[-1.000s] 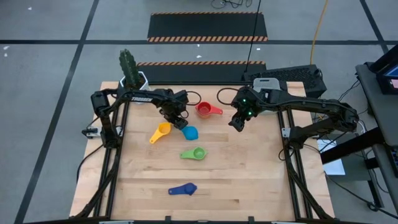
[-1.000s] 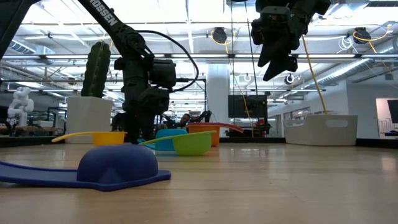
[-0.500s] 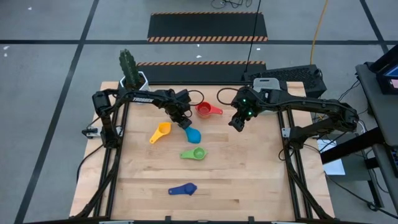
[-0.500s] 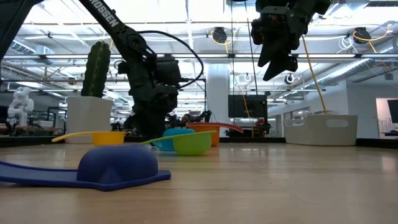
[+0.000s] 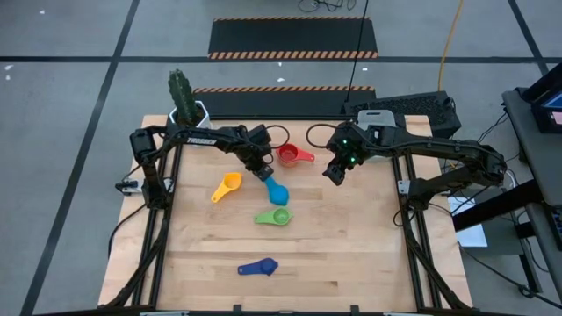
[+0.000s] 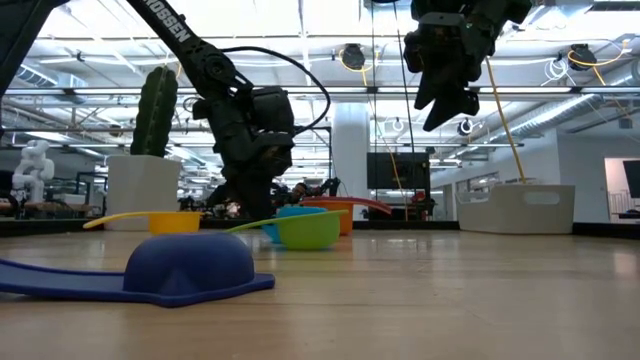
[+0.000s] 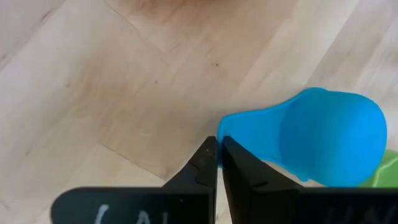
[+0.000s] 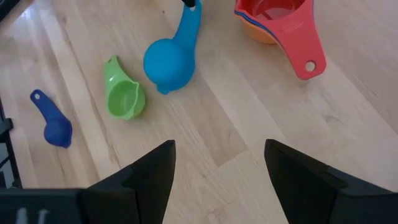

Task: Nest measuring cups in basket
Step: Stack the light blue measuring cup on top of the red measuring cup

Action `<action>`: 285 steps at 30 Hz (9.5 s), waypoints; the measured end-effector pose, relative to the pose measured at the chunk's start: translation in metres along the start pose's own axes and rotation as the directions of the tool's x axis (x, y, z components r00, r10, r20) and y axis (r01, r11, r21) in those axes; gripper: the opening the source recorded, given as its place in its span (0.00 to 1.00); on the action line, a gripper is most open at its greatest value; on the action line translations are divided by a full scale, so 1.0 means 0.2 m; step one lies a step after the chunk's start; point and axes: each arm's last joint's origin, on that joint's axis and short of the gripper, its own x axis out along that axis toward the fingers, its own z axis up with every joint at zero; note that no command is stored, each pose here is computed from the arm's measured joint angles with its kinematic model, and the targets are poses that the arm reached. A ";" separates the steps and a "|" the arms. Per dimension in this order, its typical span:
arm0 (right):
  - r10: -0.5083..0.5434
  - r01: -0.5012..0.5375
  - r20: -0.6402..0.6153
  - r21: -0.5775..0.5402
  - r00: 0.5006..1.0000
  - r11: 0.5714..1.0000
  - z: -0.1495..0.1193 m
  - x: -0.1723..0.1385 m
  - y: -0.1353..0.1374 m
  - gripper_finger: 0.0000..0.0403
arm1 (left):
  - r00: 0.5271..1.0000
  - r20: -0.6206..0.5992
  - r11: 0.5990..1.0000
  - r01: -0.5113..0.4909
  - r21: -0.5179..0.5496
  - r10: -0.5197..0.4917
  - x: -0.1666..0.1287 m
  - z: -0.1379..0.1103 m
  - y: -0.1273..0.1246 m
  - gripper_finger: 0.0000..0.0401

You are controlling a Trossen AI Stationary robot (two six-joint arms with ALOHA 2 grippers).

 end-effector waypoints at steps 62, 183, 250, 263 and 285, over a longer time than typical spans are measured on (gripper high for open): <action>0.408 -0.341 0.132 -0.354 0.904 0.871 0.22 0.74 0.10 0.11 | 0.943 0.331 0.971 -0.036 0.236 -0.045 -0.23 -0.15 -0.57 0.02; 0.049 0.192 0.654 -0.291 0.755 0.937 0.20 -0.66 0.40 0.48 | 0.698 0.668 0.904 -0.070 0.422 -0.257 -0.77 -0.15 -0.63 0.01; 0.005 0.290 0.422 -0.633 0.907 0.718 0.51 -0.24 0.51 0.03 | 0.837 0.545 0.817 -0.274 0.508 -0.058 -0.79 -0.30 -0.56 0.02; -0.034 0.312 0.415 -0.625 0.909 0.715 0.52 -0.24 0.47 0.00 | 0.832 0.555 0.887 -0.263 0.380 0.009 -0.80 -0.28 -0.51 0.27; -0.086 0.225 0.237 -0.662 0.968 0.715 0.56 -0.24 0.00 0.00 | 0.894 0.445 0.997 -0.076 0.022 0.059 -0.76 -0.35 -0.51 0.34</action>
